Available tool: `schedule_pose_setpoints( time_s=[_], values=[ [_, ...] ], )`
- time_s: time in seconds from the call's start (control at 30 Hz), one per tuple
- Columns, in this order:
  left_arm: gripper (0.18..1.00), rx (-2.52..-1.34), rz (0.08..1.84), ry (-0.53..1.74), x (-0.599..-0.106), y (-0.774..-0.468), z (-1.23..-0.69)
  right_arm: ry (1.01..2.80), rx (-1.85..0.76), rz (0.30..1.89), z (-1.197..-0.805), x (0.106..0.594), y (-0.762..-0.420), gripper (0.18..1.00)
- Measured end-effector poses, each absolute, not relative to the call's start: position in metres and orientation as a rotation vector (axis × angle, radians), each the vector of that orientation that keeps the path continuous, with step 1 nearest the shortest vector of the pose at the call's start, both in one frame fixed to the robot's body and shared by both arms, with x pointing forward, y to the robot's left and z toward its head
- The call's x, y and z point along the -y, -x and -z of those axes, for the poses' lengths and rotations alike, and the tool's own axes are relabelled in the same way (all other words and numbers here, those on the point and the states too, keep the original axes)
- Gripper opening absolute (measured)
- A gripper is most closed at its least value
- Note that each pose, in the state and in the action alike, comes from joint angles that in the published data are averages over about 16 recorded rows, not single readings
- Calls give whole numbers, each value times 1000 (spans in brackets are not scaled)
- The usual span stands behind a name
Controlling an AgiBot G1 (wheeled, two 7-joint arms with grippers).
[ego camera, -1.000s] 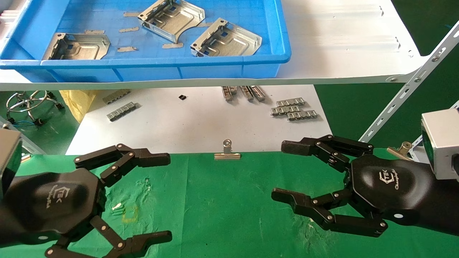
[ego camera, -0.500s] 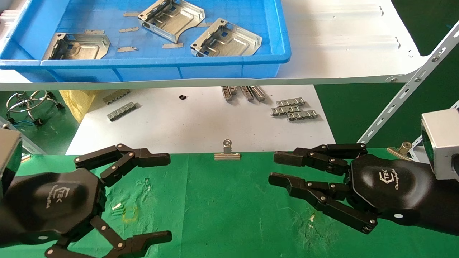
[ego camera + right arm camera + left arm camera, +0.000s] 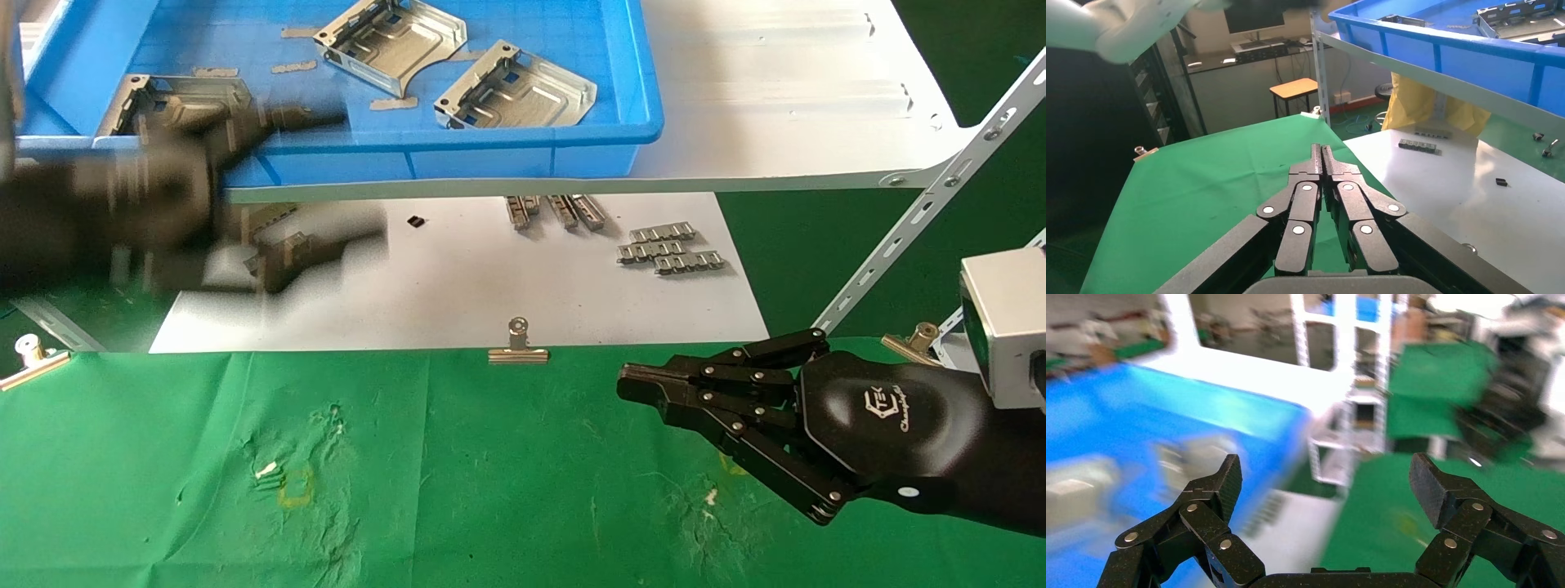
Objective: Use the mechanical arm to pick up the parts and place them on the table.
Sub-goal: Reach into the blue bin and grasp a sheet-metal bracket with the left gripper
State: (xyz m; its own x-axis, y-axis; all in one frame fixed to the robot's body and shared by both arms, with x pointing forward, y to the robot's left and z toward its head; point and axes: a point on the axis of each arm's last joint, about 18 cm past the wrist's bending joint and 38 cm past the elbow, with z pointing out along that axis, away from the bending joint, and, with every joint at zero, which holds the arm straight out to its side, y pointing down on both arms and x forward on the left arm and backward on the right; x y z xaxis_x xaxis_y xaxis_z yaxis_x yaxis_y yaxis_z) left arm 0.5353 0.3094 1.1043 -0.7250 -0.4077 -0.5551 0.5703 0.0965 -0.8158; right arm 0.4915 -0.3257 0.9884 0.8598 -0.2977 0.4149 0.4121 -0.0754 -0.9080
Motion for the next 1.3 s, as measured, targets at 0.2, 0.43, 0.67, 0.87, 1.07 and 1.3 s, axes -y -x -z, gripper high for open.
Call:
schedule_pose_setpoints(
  time_s=[0.2, 0.43, 0.67, 0.87, 1.07, 1.3],
  values=[
    [1001, -1552, 1678, -10, -305, -588, -1164, 1539, 94, 587, -988, 326, -491, 207],
    [1001, -1483, 1550, 229, -289, -652, -1211, 1539, 94, 587, -988, 326, -491, 193],
    [1000, -1463, 1382, 397, -276, -694, -1221, 1539, 94, 587, -988, 326, -491, 192],
    [991, -1467, 1307, 449, -272, -706, -1219, 1539, 94, 587, -988, 326, -491, 192],
    [962, -1462, 1294, 474, -274, -709, -1218, 1539, 94, 587, -988, 326, -491, 192],
    [885, -1452, 1312, 504, -275, -711, -1217, 1539, 94, 587, -988, 326, -491, 192]
  ],
)
